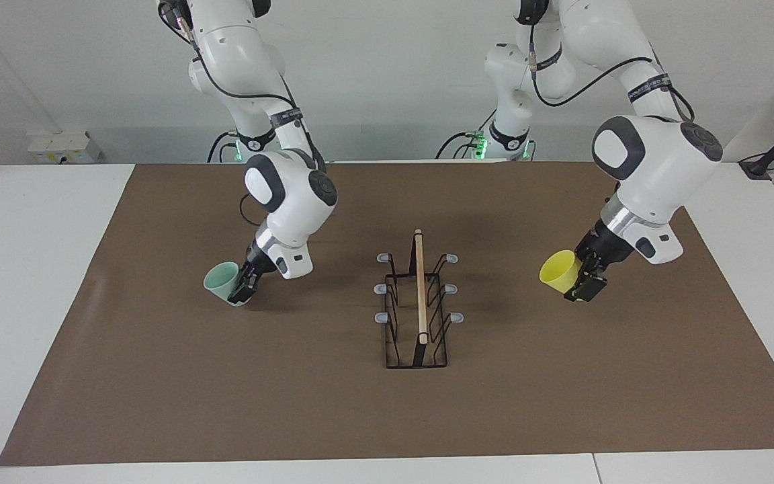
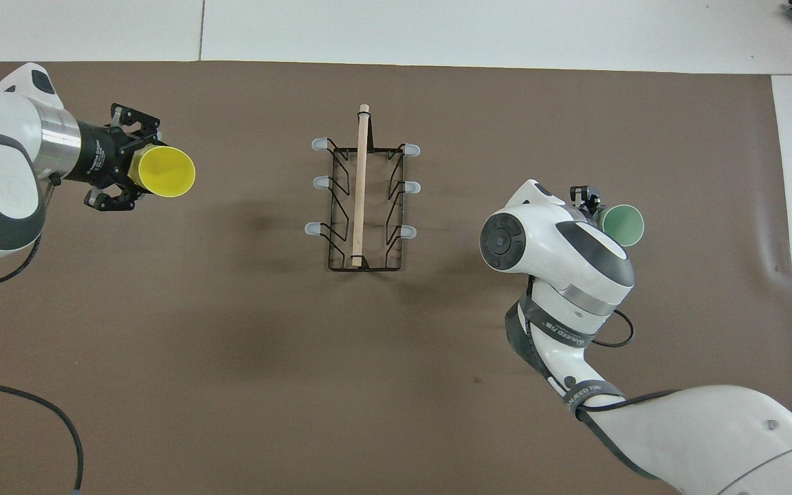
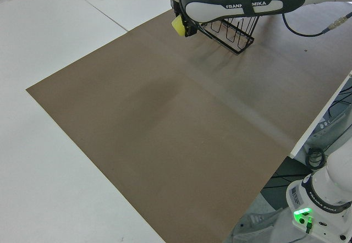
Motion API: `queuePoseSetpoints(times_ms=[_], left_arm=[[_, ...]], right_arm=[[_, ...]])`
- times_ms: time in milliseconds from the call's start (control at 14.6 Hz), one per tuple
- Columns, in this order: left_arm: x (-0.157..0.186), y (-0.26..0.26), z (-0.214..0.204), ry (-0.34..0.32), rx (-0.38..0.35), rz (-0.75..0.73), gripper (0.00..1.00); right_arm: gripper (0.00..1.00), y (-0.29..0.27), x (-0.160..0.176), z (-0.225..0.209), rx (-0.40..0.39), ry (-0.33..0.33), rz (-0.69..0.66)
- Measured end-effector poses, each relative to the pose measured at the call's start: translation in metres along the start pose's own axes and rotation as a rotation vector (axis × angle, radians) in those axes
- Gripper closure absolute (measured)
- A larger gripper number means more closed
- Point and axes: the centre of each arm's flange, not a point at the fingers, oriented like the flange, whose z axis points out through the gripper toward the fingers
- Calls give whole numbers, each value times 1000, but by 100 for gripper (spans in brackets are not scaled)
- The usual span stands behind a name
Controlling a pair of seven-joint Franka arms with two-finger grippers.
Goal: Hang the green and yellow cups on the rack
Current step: 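Lift both cups and carry them toward the rack with both grippers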
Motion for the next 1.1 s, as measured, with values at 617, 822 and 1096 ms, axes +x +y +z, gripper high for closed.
queuePoseSetpoints(times_ms=[617, 822, 1096], left_arm=[[-109, 41, 13, 315, 127, 353, 32], [-150, 47, 20, 440, 140, 355, 32], [-206, 34, 31, 619, 97, 292, 32]], right_arm=[[31, 34, -57, -125, 240, 546, 365], [31, 37, -76, -168, 294, 755, 465], [31, 41, -91, -208, 351, 1020, 565]])
